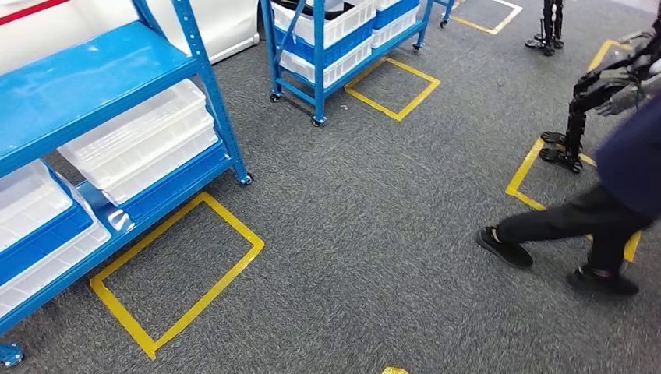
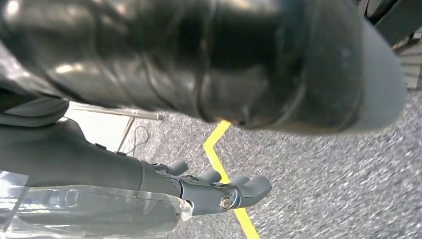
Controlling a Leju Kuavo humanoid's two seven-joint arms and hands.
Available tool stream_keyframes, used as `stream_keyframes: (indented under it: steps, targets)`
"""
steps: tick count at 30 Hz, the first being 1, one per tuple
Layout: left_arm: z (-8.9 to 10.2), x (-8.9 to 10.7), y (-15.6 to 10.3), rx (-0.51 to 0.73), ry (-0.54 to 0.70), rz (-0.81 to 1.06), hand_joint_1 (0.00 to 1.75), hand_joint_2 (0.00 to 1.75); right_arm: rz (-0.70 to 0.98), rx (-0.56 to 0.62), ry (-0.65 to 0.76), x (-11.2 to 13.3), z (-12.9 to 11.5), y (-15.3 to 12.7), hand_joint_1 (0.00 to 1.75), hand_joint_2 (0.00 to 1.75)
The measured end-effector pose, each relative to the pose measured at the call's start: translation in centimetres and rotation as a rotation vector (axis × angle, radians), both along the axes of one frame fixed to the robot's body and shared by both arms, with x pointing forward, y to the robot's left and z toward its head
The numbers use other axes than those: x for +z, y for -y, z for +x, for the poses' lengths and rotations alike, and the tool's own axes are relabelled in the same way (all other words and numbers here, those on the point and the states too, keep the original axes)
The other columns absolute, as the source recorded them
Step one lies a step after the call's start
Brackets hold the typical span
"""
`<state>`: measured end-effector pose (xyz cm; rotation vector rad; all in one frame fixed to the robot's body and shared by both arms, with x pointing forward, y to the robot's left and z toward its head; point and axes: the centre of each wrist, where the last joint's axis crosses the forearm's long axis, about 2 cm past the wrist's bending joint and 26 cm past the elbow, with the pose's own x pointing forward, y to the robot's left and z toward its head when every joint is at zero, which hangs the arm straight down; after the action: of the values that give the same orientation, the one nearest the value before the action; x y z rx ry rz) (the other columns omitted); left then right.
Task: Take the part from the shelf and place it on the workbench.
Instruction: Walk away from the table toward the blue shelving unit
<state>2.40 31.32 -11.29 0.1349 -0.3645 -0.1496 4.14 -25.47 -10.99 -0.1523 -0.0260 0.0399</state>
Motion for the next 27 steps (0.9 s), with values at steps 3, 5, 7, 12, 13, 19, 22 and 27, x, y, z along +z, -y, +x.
stream_keyframes:
  steps: [3, 5, 7, 12, 13, 19, 22, 27]
  targets:
    - [0.13, 0.01, -0.03, 0.023, 0.003, 0.007, 0.0, 0.0, -0.003, -0.002, -0.005, -0.03, -0.2, 0.12, 0.0, 0.0]
    - [0.21, 0.02, -0.08, 0.035, 0.005, 0.01, 0.0, 0.0, -0.004, -0.004, -0.01, -0.05, -0.39, 0.16, 0.0, 0.0]
    - [0.19, 0.02, -0.11, 0.043, 0.005, 0.012, 0.0, 0.0, -0.006, -0.005, -0.013, -0.07, -0.51, 0.22, 0.0, 0.0]
    - [0.32, 0.02, 0.24, 0.071, 0.004, 0.008, 0.0, 0.0, -0.024, -0.008, -0.022, -0.11, -0.67, 0.76, 0.0, 0.0]
    - [0.3, 0.02, 0.22, 0.075, 0.002, 0.01, 0.0, 0.0, -0.025, -0.009, -0.022, -0.11, -0.6, 0.75, 0.0, 0.0]
    - [0.41, 0.03, 0.27, 0.086, 0.003, 0.011, 0.0, 0.0, -0.024, -0.01, -0.029, -0.12, -0.87, 0.52, 0.0, 0.0]
    - [0.34, 0.03, 0.17, 0.098, 0.002, 0.012, 0.0, 0.0, -0.023, -0.01, -0.028, -0.11, -0.81, 0.49, 0.0, 0.0]
    - [0.34, 0.03, 0.03, 0.106, 0.003, 0.016, 0.0, 0.0, -0.021, -0.009, -0.022, -0.08, -0.59, 0.37, 0.0, 0.0]
